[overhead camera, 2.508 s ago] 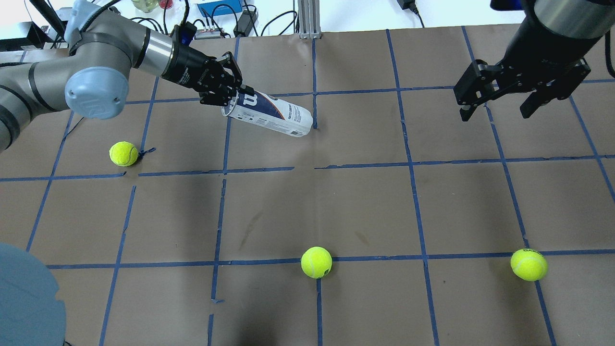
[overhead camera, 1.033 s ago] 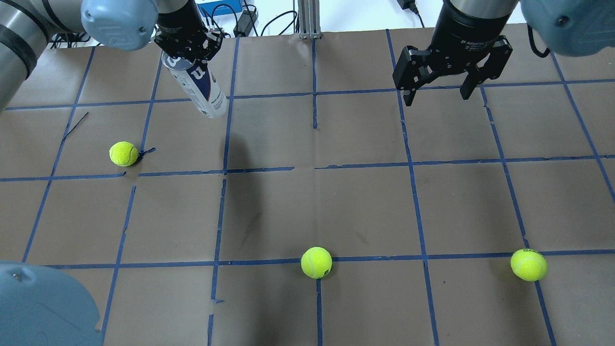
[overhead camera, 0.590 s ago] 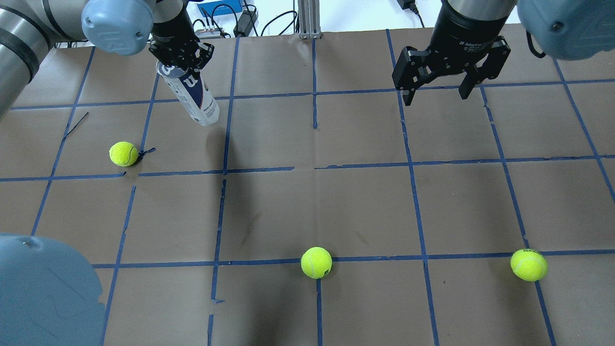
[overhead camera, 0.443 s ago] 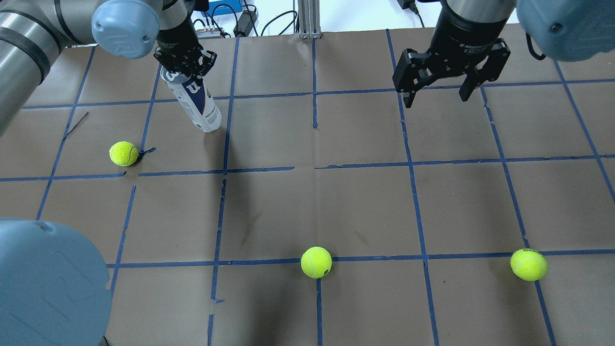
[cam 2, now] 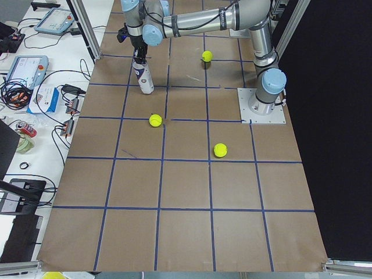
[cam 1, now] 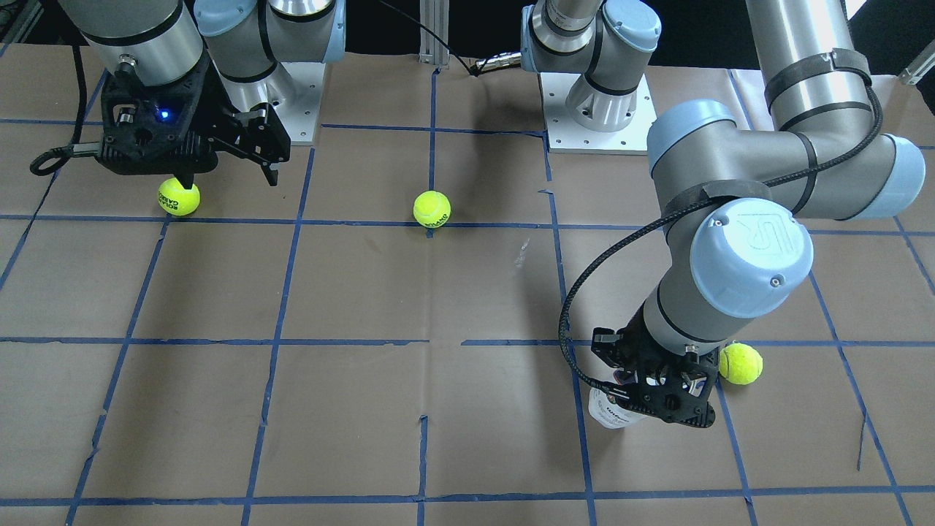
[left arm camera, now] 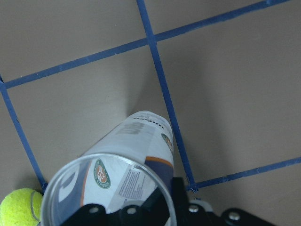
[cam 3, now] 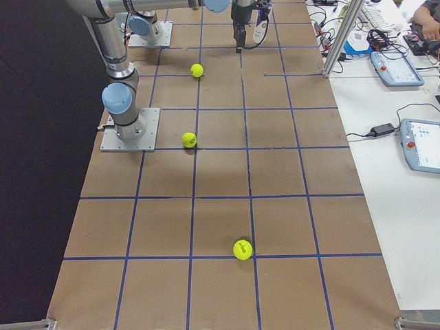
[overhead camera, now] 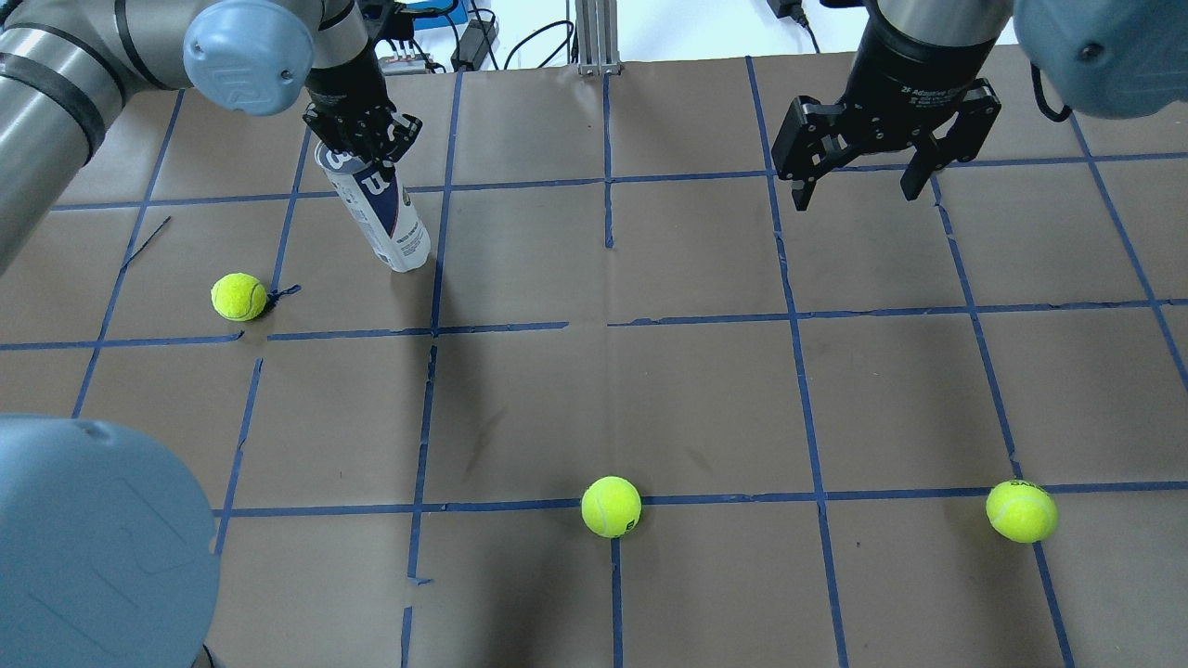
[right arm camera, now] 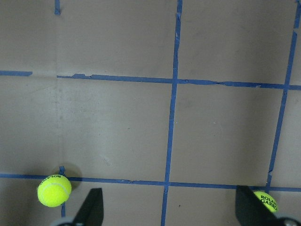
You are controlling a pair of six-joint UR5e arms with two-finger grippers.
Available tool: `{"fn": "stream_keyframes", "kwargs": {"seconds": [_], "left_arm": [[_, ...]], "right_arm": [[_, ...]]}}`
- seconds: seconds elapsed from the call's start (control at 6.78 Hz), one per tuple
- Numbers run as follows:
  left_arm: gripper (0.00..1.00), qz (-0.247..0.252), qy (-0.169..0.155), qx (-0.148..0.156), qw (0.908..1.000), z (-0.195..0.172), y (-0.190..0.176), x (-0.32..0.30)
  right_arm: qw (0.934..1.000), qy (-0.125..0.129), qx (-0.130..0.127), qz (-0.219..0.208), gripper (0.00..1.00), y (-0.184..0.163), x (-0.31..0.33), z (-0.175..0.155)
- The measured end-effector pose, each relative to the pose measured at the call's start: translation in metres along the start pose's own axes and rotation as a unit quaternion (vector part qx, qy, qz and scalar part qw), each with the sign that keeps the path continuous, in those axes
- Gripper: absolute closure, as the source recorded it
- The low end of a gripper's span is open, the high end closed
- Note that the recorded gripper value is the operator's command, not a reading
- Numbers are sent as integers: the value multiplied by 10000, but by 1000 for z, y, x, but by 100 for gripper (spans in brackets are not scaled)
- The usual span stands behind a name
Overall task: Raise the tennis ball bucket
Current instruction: 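Lower the upright can onto the table with the left gripper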
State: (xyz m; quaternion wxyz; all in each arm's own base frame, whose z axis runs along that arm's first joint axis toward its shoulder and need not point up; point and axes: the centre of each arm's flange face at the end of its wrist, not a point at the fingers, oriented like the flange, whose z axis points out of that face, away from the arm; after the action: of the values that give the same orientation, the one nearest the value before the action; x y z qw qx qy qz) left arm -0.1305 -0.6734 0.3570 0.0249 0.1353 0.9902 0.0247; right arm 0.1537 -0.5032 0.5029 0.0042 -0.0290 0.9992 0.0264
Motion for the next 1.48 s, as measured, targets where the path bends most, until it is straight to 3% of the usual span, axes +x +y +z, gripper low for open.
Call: {"fn": "stream_keyframes", "kwargs": {"seconds": [0.89,1.18,1.33,1.48], "left_arm": [[100,-100,-3,50,9999,-3,6,12],[99,33,-76,346,9994,-11,-2,58],[93,81,-90,426,9990,-13,-3,74],[49,67,-90,453,9989,-10,-4,81]], "right_arm": [[9997,-217,10,65,0,0,0,-1],[9998,-208,-22,79,0,-1,1,0],[9998,-204,-36,82,0,-1,2,1],[9998,-201,-37,88,0,-1,2,1]]}}
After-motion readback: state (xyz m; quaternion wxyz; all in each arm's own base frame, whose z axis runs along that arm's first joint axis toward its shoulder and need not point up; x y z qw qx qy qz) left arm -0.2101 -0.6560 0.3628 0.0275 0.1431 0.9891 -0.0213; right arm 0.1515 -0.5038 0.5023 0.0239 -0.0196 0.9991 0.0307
